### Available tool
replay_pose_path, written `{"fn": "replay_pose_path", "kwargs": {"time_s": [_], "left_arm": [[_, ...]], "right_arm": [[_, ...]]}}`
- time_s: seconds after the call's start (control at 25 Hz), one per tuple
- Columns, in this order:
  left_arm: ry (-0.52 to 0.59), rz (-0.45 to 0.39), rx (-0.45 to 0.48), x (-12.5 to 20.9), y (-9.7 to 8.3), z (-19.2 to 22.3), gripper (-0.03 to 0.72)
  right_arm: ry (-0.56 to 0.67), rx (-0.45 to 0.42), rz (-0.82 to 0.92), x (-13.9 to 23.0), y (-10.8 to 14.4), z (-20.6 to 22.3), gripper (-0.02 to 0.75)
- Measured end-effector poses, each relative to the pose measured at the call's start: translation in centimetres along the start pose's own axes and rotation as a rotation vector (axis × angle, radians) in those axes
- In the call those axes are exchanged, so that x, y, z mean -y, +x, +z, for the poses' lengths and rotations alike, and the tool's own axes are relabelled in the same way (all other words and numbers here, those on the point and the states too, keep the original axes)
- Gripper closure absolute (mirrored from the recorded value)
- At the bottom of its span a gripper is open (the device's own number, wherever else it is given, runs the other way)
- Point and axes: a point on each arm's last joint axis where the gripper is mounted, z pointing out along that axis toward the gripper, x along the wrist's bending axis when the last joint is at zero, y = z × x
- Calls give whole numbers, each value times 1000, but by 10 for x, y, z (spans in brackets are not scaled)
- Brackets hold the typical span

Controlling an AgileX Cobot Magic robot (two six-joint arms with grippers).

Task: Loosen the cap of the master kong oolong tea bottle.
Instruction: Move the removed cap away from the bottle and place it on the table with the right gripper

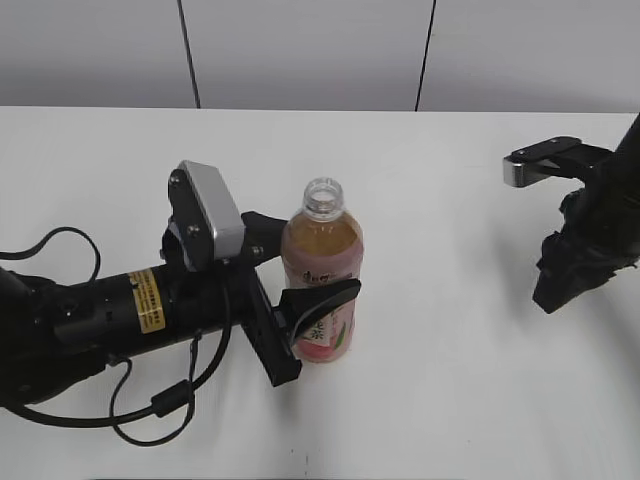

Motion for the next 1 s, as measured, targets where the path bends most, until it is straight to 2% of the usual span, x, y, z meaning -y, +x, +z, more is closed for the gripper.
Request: {"fn": "replay_pose_path", "kwargs": {"time_s": [0.16,0.4,0.68,0.8,0.92,1.0], "left_arm": [[0,-3,-4,0,0,0,252],[1,-3,-5,0,0,0,252],[2,-4,-5,0,0,0,252],[2,-4,-6,0,1,0,252],[2,-5,-6,0,1,0,252],[2,-5,-6,0,1,0,252]], "right_arm": [[-34,33,75,1,-2,6,458],[-27,32,91,2,-3,12,458],[44,-3,120,2,-10,44,454],[48,-7,141,2,-10,46,379],[48,-7,181,2,-10,46,213],[51,-8,242,3,-10,46,148]]}}
